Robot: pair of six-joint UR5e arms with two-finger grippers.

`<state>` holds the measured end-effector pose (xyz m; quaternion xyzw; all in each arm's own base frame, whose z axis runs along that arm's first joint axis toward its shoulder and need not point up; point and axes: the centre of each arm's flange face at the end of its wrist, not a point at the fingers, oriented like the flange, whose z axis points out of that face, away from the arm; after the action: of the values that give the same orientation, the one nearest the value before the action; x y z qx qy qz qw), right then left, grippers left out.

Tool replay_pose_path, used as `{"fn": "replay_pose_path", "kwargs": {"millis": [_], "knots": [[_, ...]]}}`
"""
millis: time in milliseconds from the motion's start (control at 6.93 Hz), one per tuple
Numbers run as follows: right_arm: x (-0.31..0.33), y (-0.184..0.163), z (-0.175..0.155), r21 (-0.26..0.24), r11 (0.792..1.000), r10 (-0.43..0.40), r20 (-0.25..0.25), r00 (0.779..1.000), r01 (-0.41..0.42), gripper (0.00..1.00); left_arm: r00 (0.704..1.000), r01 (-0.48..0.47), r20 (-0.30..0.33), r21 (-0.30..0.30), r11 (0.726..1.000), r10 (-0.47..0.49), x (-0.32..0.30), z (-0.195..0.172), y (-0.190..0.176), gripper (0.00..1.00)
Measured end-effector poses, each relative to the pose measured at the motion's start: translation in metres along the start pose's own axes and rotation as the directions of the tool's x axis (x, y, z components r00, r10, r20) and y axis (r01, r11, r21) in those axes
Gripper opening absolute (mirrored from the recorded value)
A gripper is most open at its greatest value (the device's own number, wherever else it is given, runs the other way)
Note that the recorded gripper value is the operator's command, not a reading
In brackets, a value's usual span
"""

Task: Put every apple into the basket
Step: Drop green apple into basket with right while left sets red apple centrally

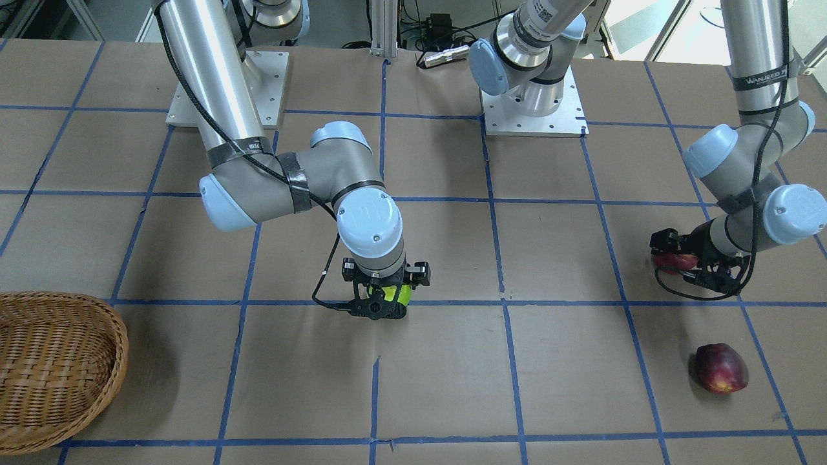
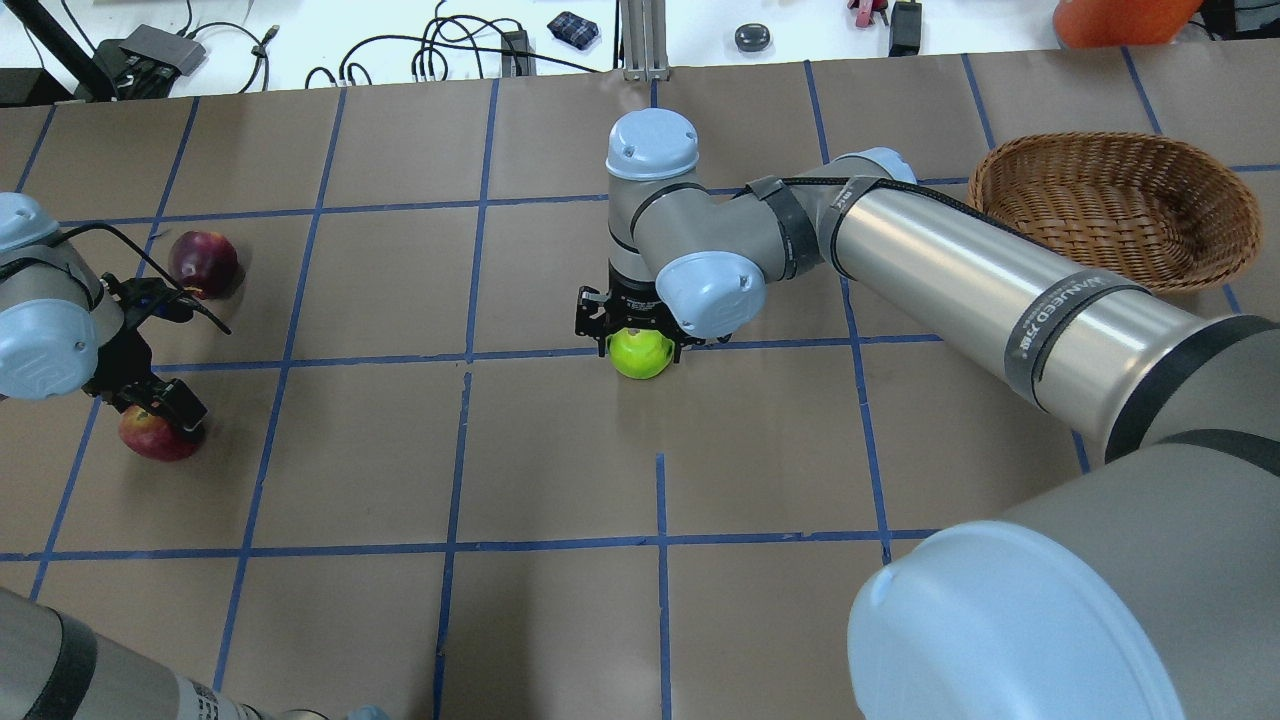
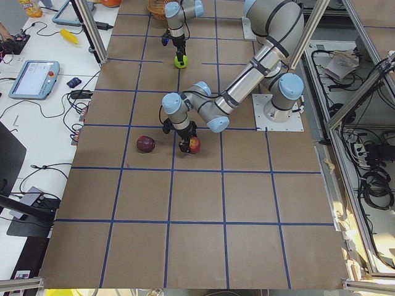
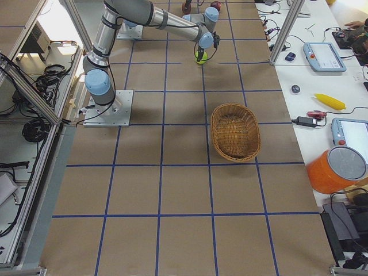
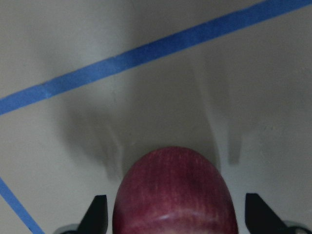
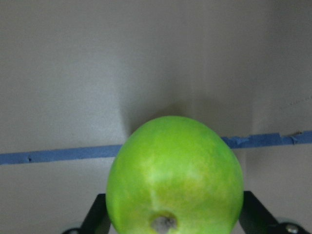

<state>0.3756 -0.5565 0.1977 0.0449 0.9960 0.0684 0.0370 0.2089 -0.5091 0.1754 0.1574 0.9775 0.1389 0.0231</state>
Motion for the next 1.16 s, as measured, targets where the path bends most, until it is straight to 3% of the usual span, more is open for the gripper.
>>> {"fn": "replay_pose_path", "kwargs": {"millis": [144,289,578,722,1011,1155], "knots": [[0.003,-0.003,-0.002,0.024,1.0,0.004,-0.013,1.0,-0.004,0.0,1.0,0.01,0.006,0.0,1.0,-0.01,0.001,-0.002,0.0,0.29],[0.007,-0.007,-0.012,0.048,0.999,0.01,-0.02,1.0,-0.009,0.0,0.999,0.032,0.014,0.001,0.999,-0.032,0.004,-0.009,-0.001,0.29],[0.04,-0.009,-0.073,0.105,0.993,0.053,-0.053,0.997,-0.048,0.0,0.991,0.13,0.018,0.016,0.991,-0.131,0.02,-0.04,-0.015,0.29],[0.084,-0.013,-0.118,0.118,0.987,0.12,-0.056,0.991,-0.112,0.0,0.982,0.186,0.013,0.027,0.982,-0.187,0.045,-0.071,-0.034,0.29],[0.221,-0.035,-0.197,0.156,0.946,0.294,-0.042,0.955,-0.284,0.0,0.952,0.306,-0.035,0.051,0.951,-0.305,0.121,-0.122,-0.075,0.29],[0.29,-0.047,-0.214,0.18,0.942,0.3,-0.072,0.951,-0.283,0.0,0.934,0.355,-0.067,0.065,0.933,-0.351,0.166,-0.136,-0.092,0.29]]}}
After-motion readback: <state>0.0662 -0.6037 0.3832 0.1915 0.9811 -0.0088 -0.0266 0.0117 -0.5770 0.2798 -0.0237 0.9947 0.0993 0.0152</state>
